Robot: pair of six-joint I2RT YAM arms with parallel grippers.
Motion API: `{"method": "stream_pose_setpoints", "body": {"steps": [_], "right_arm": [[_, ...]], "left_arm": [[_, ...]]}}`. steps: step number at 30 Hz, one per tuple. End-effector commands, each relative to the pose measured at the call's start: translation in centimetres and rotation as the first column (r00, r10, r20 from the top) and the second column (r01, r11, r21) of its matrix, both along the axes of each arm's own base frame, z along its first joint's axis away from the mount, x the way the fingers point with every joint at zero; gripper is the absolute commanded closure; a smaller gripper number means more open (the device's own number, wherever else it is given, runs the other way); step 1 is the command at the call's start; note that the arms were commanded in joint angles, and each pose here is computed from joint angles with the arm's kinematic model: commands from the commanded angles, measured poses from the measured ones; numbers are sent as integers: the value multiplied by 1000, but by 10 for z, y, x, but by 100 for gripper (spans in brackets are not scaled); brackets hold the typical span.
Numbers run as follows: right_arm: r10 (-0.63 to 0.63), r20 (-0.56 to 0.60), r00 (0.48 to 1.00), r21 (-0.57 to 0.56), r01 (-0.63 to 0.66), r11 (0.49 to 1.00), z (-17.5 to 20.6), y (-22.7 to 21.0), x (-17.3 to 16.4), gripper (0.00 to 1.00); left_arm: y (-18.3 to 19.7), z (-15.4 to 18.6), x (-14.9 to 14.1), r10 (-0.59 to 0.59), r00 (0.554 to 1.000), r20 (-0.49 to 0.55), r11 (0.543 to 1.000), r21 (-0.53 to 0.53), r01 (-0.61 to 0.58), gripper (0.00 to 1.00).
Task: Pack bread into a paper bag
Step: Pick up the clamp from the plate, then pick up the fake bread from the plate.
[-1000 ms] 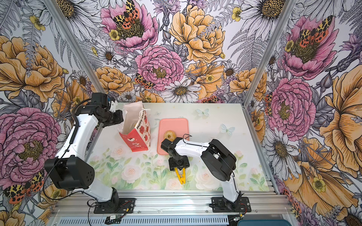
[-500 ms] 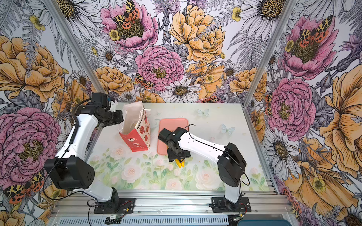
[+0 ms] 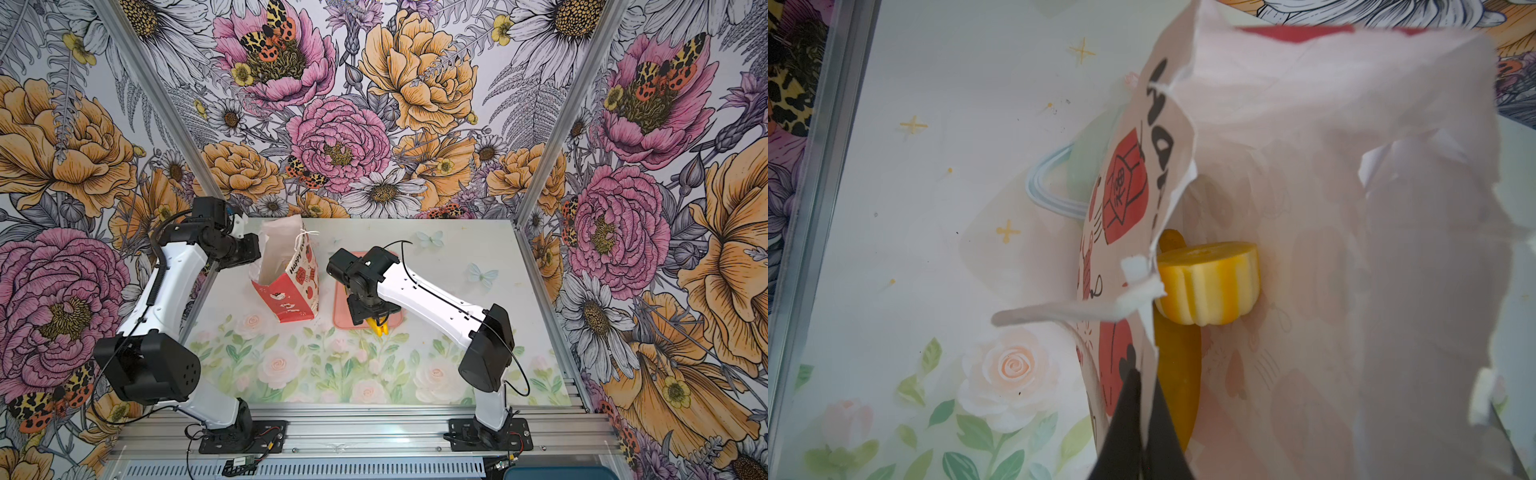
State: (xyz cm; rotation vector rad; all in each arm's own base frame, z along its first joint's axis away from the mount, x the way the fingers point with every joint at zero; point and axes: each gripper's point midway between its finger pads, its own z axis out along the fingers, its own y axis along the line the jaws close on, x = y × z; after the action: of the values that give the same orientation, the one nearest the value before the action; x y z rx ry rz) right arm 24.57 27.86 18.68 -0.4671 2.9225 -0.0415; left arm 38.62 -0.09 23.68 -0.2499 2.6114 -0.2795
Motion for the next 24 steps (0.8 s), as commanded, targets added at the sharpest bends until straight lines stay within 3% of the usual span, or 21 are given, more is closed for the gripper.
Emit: {"method": "stream_pose_setpoints", "body": {"steps": [1,24], "right_arm": [[22,18,1000,-25,-22,999,-3,0,9,25],[36,-94,995,60,-31,998,-59,26,43,25]], "left_arm": [[1,14,-3,-12,999,51,1000,-9,12,100],[7,10,-4,8,999,43,1000,-7,-7,100]]}}
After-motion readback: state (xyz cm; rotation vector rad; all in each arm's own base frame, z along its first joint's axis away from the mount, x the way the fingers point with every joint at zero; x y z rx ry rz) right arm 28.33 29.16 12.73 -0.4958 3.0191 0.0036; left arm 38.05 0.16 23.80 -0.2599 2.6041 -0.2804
